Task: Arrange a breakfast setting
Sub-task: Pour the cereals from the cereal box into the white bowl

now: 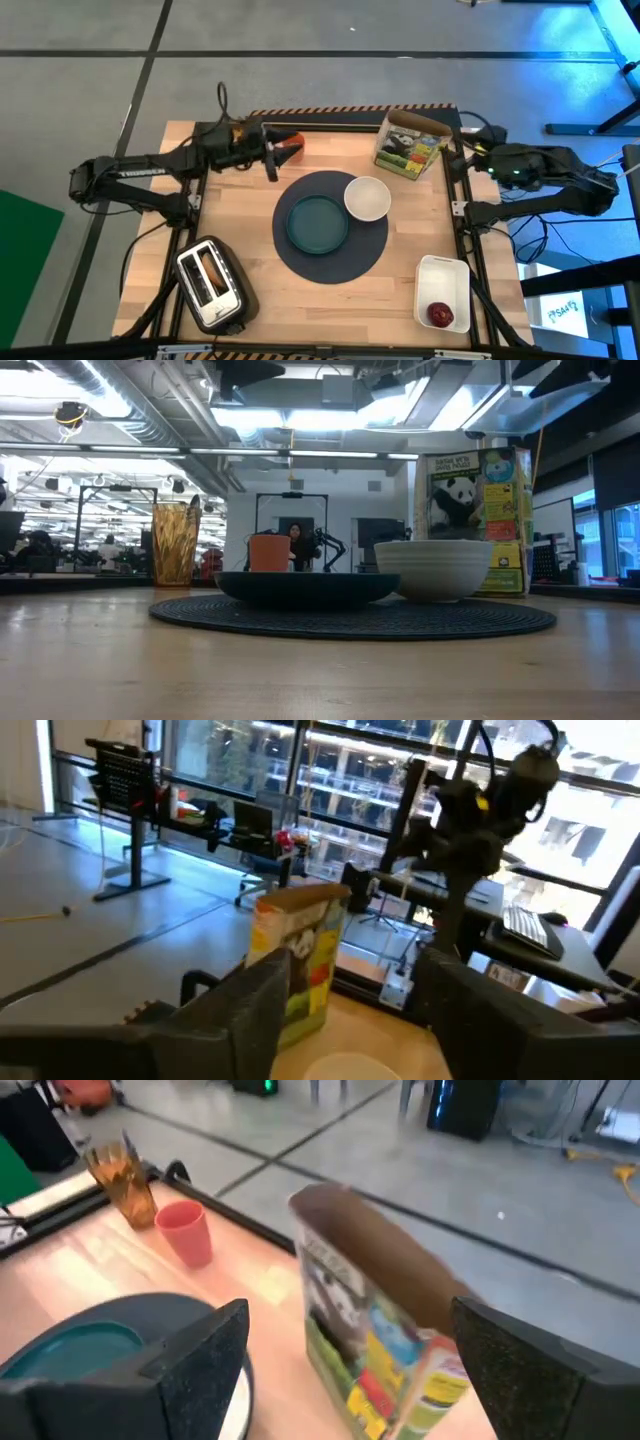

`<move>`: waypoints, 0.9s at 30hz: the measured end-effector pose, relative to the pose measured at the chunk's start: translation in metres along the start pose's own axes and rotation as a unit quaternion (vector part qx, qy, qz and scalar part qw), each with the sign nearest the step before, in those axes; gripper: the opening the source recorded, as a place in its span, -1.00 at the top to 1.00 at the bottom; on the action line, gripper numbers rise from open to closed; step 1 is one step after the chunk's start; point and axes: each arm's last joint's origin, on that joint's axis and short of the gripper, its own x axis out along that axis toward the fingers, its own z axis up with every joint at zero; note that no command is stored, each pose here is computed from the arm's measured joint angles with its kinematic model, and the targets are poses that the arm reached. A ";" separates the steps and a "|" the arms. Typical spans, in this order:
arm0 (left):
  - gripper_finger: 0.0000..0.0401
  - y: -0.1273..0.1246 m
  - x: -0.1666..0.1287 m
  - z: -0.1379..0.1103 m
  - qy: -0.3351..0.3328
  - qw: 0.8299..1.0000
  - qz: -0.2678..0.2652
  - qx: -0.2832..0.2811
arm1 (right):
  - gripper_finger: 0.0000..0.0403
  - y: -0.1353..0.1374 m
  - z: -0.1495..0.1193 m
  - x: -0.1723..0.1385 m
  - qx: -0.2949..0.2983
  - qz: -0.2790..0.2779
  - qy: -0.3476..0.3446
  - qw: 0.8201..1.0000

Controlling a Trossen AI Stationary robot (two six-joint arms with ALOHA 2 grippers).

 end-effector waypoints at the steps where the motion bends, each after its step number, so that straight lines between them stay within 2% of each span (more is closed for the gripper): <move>1: -0.15 0.002 0.003 0.004 0.000 1.000 0.003 0.000 | -0.67 0.002 0.002 0.005 0.002 -0.006 0.013 1.000; 8: -0.21 0.019 0.023 0.020 0.034 0.998 -0.047 -0.003 | -0.67 0.003 0.035 0.044 -0.029 -0.041 0.095 0.994; 14: -0.20 0.023 0.029 0.015 0.054 0.997 -0.054 0.005 | -0.67 -0.024 0.075 0.076 -0.040 -0.027 0.148 0.988; 17: -0.21 0.023 0.028 0.010 0.076 0.995 -0.055 0.032 | -0.67 -0.041 0.079 0.093 -0.040 0.000 0.205 0.978; 21: -0.21 0.018 0.027 0.001 0.117 0.990 -0.060 0.047 | -0.67 -0.051 0.077 0.117 -0.032 0.063 0.256 0.964; 27: -0.21 0.012 0.024 -0.011 0.166 0.984 -0.035 0.059 | -0.67 -0.055 0.074 0.139 -0.080 0.054 0.285 0.954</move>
